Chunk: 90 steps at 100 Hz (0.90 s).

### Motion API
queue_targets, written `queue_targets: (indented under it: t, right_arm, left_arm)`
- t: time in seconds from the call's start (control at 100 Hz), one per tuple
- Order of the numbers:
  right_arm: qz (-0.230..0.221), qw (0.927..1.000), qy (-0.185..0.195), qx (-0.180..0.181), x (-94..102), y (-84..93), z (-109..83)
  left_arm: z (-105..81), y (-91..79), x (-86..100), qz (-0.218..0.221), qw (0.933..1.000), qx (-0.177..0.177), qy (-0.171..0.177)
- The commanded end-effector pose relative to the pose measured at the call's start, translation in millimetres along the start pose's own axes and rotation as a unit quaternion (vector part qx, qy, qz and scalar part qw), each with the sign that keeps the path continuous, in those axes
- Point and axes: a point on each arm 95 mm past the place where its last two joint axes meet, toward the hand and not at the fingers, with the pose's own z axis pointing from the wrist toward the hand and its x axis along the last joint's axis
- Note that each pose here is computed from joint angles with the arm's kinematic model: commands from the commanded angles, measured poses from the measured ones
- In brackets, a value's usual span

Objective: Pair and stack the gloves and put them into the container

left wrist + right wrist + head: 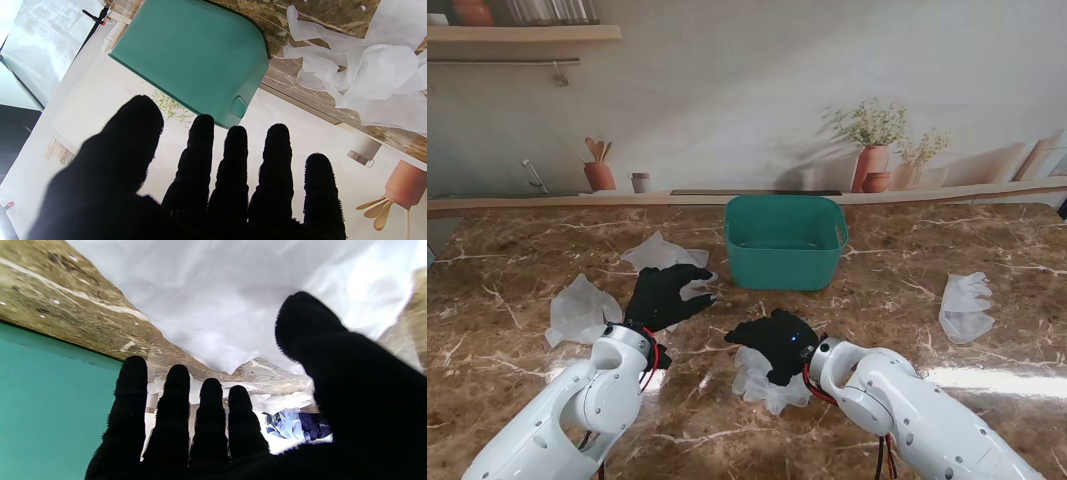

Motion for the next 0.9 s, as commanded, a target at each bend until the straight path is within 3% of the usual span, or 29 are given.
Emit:
queue_targets:
  t: [0.0, 0.51, 0.89]
  right_arm:
    - [-0.007, 0.9999, -0.003, 0.008, 0.8, -5.9, 2.3]
    - [-0.050, 0.9984, 0.002, 0.026, 0.4, -16.9, 18.5]
    - [-0.044, 0.9985, -0.005, -0.031, -8.8, -17.2, 15.7]
  left_arm:
    - [-2.0, 2.4, -0.2, 0.000, 1.0000, -0.003, 0.000]
    - [-1.6, 1.2, -0.5, 0.001, 1.0000, 0.000, 0.002]
    - [-0.5, -0.4, 0.5, 0.000, 1.0000, 0.003, 0.003]
